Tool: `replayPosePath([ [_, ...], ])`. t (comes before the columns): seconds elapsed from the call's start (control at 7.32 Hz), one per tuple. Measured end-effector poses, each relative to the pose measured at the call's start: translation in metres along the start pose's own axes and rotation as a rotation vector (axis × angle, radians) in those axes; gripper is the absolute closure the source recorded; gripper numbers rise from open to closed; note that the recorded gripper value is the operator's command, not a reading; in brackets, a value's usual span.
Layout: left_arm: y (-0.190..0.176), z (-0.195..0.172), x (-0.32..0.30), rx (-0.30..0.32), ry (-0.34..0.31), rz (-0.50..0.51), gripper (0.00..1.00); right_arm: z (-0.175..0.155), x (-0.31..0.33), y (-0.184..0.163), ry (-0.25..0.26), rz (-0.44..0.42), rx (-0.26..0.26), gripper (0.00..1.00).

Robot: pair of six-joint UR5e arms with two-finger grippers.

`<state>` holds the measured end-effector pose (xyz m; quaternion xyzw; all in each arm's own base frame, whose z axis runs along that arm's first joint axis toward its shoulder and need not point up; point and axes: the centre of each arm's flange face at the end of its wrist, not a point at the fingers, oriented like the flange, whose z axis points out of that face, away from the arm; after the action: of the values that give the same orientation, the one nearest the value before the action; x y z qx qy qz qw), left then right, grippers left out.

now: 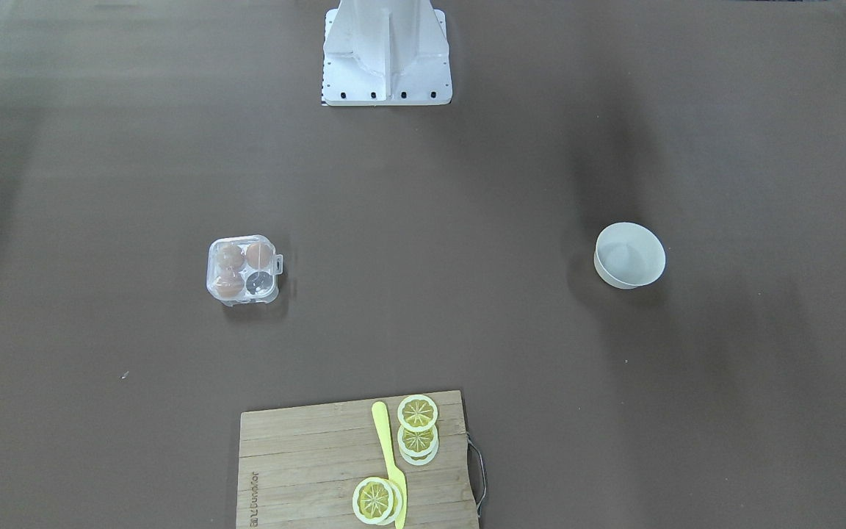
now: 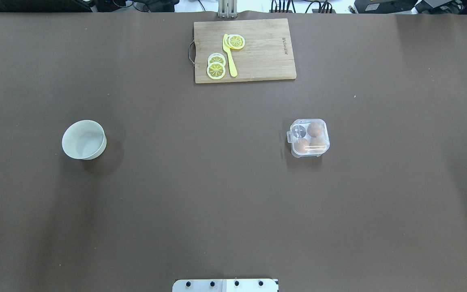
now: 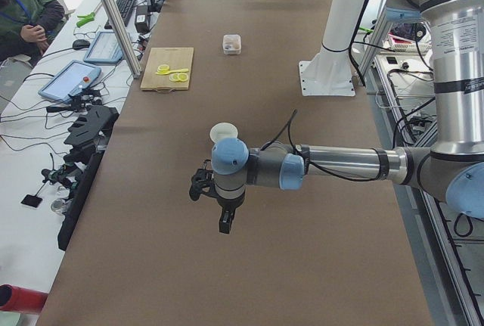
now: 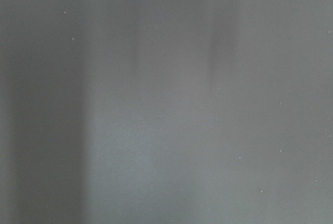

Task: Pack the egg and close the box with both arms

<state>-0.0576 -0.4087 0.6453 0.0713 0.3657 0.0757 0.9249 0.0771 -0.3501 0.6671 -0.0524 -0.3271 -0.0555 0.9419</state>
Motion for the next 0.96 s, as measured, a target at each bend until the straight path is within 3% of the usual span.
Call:
replayPosePath([
  [0.27, 0.011, 0.005, -0.006, 0.040, 0.003, 0.027, 0.01, -0.001, 0.000, 0.000, -0.003, 0.000, 0.003, 0.00],
  [0.68, 0.019, 0.008, -0.002, 0.044, 0.070, 0.032, 0.01, -0.003, -0.002, 0.000, -0.009, -0.005, 0.008, 0.00],
  [0.96, 0.017, 0.008, 0.000, 0.046, 0.077, 0.038, 0.01, -0.002, -0.003, 0.001, -0.015, -0.005, 0.008, 0.00],
])
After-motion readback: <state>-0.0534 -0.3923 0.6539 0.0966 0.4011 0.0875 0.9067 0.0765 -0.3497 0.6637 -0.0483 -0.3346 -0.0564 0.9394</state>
